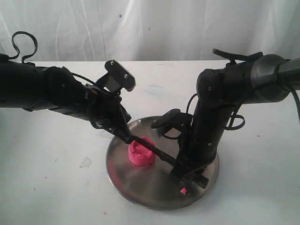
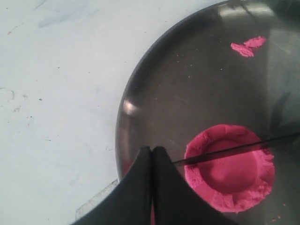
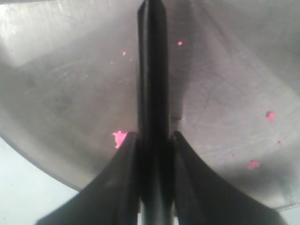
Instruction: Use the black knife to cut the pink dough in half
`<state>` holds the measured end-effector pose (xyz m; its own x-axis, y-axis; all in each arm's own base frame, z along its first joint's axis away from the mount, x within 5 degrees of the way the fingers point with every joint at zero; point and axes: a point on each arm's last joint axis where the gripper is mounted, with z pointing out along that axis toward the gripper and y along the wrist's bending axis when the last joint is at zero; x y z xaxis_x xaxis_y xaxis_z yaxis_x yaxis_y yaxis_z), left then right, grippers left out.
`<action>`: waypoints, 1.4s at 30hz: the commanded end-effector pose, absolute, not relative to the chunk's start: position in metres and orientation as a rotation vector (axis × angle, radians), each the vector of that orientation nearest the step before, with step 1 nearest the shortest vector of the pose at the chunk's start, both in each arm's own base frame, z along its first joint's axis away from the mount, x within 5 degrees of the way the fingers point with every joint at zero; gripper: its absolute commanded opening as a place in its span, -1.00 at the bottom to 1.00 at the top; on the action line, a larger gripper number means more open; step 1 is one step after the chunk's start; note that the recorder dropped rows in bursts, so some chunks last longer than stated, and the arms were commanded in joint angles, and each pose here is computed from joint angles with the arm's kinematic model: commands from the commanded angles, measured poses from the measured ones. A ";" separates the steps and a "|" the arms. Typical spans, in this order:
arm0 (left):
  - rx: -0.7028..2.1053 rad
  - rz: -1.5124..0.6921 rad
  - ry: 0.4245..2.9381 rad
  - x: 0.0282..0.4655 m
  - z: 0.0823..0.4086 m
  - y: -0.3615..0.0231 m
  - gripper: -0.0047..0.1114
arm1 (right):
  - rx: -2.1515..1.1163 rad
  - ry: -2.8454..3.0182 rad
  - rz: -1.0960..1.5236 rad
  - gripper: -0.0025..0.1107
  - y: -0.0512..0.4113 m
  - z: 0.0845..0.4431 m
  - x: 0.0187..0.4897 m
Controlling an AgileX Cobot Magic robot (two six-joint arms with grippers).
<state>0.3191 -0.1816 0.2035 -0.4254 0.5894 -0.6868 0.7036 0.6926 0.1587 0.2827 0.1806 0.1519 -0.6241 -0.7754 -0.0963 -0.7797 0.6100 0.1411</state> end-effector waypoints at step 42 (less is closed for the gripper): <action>0.930 -0.132 2.284 0.339 0.122 -0.188 -0.92 | -1.332 2.773 0.252 -0.96 0.184 0.141 0.288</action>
